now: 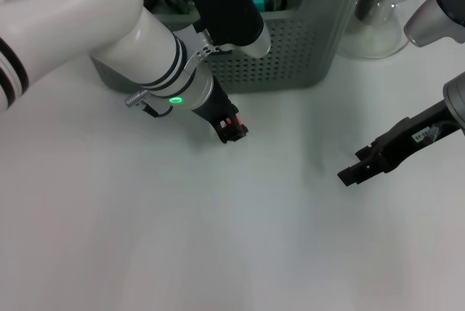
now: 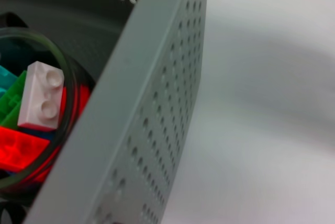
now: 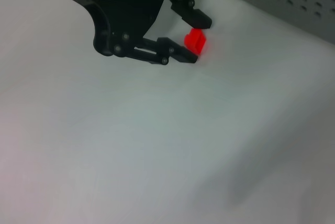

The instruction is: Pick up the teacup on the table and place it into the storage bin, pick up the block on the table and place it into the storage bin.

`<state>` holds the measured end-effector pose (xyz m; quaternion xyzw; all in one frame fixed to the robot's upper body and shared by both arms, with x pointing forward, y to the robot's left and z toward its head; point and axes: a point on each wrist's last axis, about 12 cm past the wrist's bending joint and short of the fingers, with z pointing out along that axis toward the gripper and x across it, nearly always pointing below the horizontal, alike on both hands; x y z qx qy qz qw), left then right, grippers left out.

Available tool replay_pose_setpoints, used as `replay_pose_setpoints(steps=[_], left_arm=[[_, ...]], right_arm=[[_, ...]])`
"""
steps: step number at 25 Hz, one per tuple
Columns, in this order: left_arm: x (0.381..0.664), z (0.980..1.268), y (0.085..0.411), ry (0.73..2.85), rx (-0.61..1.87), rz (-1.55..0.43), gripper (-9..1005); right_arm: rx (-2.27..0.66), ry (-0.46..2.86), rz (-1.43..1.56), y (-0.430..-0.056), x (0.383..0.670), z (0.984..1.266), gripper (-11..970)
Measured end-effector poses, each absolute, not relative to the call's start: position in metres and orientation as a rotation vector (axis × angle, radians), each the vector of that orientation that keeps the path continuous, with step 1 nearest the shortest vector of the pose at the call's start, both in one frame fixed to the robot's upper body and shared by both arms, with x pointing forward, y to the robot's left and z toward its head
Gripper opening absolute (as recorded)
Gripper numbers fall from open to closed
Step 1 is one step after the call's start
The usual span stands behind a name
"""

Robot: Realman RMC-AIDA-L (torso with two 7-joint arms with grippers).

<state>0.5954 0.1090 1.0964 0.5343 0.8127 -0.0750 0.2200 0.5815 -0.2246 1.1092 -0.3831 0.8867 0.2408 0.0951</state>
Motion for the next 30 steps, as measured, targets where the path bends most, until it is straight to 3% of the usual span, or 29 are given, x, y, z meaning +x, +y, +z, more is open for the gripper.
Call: replay_pose_setpoints(steps=[9, 15, 21, 25, 30], left_arm=[[0.593, 1.103, 0.113, 2.28, 1.442, -0.24, 255], [0.566, 1.166, 0.138, 2.226, 1.361, -0.477, 190], [0.55, 1.248, 0.178, 1.962, 1.201, -0.752, 183], [0.566, 1.271, 0.186, 1.854, 1.076, -0.723, 186], [0.611, 1.255, 0.177, 1.932, 0.949, -0.629, 190]], right_arm=[[-1.147, 2.622, 0.712, -0.225, 0.581, 1.109, 686], [-1.153, 2.619, 0.709, -0.225, 0.582, 1.109, 687], [-1.155, 2.619, 0.706, -0.226, 0.582, 1.11, 687], [-1.155, 2.62, 0.705, -0.226, 0.582, 1.109, 687], [-1.16, 2.616, 0.7, -0.225, 0.583, 1.111, 688]])
